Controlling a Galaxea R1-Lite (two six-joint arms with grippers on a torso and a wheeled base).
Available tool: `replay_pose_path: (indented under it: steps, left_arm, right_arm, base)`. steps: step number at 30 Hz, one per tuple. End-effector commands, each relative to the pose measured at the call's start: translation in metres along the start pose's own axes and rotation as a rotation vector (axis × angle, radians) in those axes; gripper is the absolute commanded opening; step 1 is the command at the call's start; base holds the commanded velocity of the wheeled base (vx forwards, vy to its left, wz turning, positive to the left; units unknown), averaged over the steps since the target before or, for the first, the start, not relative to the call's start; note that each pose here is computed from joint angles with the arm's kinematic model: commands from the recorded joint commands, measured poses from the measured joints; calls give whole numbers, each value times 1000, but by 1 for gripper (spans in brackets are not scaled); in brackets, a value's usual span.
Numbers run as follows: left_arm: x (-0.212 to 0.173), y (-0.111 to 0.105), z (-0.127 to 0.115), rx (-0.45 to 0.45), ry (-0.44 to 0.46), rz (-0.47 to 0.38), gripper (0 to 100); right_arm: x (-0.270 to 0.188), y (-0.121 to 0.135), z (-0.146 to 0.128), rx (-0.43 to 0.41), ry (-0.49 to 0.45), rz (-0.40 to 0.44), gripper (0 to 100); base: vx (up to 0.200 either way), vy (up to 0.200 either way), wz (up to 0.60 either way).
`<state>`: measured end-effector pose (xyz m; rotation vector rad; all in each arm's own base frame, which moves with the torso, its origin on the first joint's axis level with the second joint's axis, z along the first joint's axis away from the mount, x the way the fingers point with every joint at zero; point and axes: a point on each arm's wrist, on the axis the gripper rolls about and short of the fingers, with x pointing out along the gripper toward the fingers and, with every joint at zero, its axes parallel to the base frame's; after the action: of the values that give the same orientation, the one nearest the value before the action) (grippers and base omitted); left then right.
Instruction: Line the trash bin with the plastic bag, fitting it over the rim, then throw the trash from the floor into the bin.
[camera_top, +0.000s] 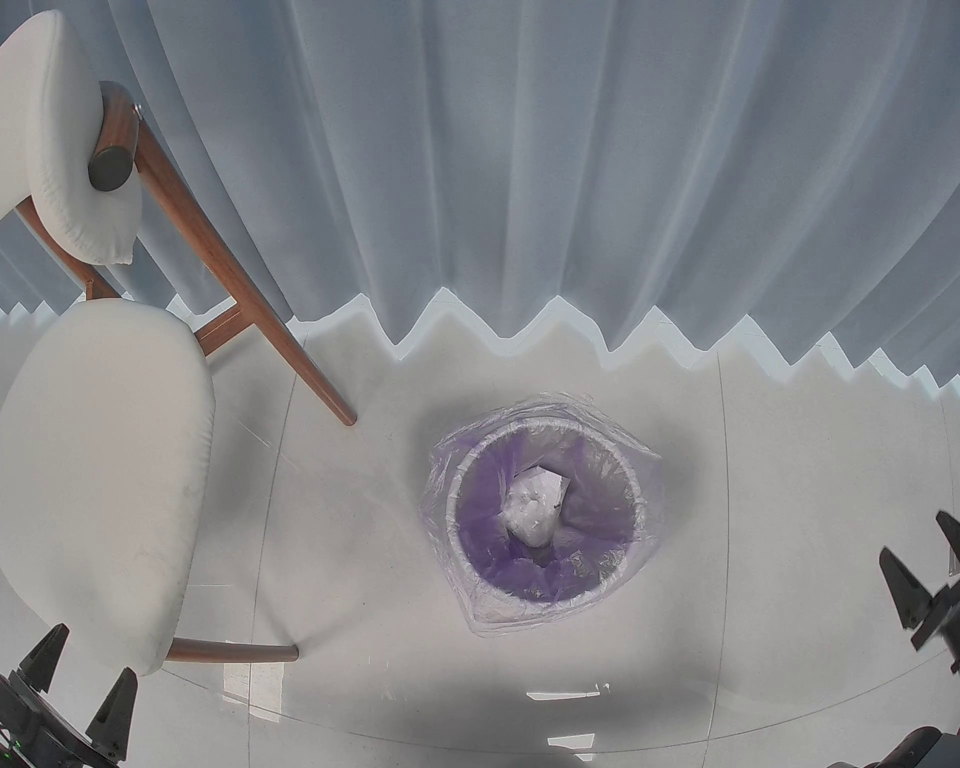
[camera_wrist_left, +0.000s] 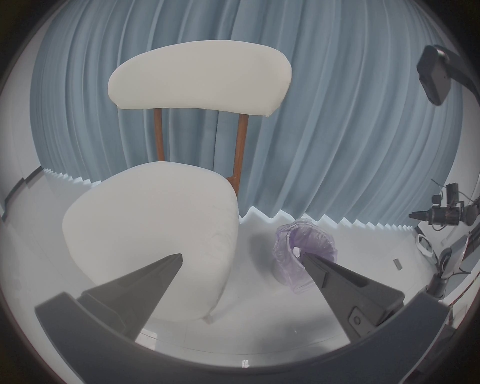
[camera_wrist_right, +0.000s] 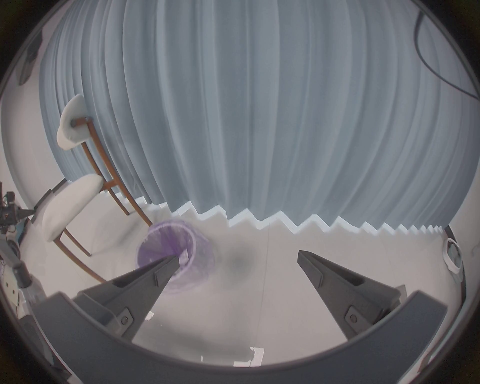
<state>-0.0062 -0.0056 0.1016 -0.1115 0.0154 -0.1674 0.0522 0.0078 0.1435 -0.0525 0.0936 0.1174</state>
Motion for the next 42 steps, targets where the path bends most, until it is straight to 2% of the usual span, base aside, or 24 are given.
replay_pose_path:
  steps: [1, 4, 6, 9, 12, 13, 14, 17, 18, 19, 22, 23, 25, 28, 32, 35, 36, 37, 39, 42]
  left_arm:
    - [-9, 1, -19, 96, 36, 46, 100]
    - [-9, 4, -19, 74, 25, 209, 100]
    - [-9, 5, -19, 70, 20, 228, 100]
    - [-9, 5, -19, 79, 21, 231, 100]
    - [-9, 5, -19, 96, 26, 231, 100]
    - [-9, 5, -19, 97, 26, 228, 100]
    - [-9, 3, -19, 132, 33, 157, 100]
    - [-9, -1, -19, 148, 40, -43, 100]
    - [-9, -2, -19, 155, 40, -55, 100]
    - [-9, -2, -19, 155, 40, -55, 100]
    - [-9, -2, -20, 207, 38, -85, 100]
    - [-9, -2, -20, 207, 38, -85, 100]
    - [-9, -4, -19, 265, 32, -156, 100]
    - [-10, -7, -20, 310, 20, -303, 100]
    - [-10, -8, -20, 379, 4, -344, 100]
    - [-10, -8, -20, 385, 2, -357, 100]
    - [-14, -7, -21, 369, -21, -448, 100]
    - [-15, -6, -21, 370, -36, -486, 100]
    - [-15, -7, -21, 353, -32, -445, 100]
    - [-19, -7, -22, 261, -60, -380, 100]
  right_arm:
    - [-62, -2, -67, 0, -39, -91, 100]
    - [-61, -1, -67, -28, -42, -66, 100]
    - [-61, -1, -67, -36, -45, -37, 100]
    - [-61, -1, -67, -32, -43, -40, 100]
    - [-63, 0, -68, 56, -35, -245, 100]
    - [-63, 0, -68, 57, -34, -255, 100]
    - [-63, 2, -68, 62, -36, -317, 100]
    - [-66, 1, -68, 32, -89, -277, 100]
    - [-70, 2, -69, 25, -138, -248, 100]
    - [-70, 2, -69, 25, -138, -248, 100]
    - [-69, 3, -70, 15, -138, -150, 100]
    - [-69, 3, -70, 15, -138, -150, 100]
    - [-69, 4, -70, 13, -137, -126, 100]
    - [-69, 4, -76, 50, -80, -120, 100]
    - [-69, 4, -75, 56, -91, -119, 100]
    - [-69, 4, -75, 73, -95, -126, 100]
    - [-69, 4, -74, 85, -97, -131, 100]
    - [-69, 4, -74, 85, -97, -133, 100]
    - [-69, 4, -75, 82, -95, -131, 100]
    - [-69, 4, -74, 84, -97, -131, 100]
  base:
    - [0, 0, 0]
    - [0, 0, 0]
    - [0, 0, 0]
    - [0, 0, 0]
    - [0, 0, 0]
    - [0, 0, 0]
    - [0, 0, 0]
    - [0, 0, 0]
    - [0, 0, 0]
    - [0, 0, 0]
    - [0, 0, 0]
    - [0, 0, 0]
    - [0, 0, 0]
    - [0, 0, 0]
    - [0, 0, 0]
    - [0, 0, 0]
    - [0, 0, 0]
    - [0, 0, 0]
    - [0, 0, 0]
    - [0, 0, 0]
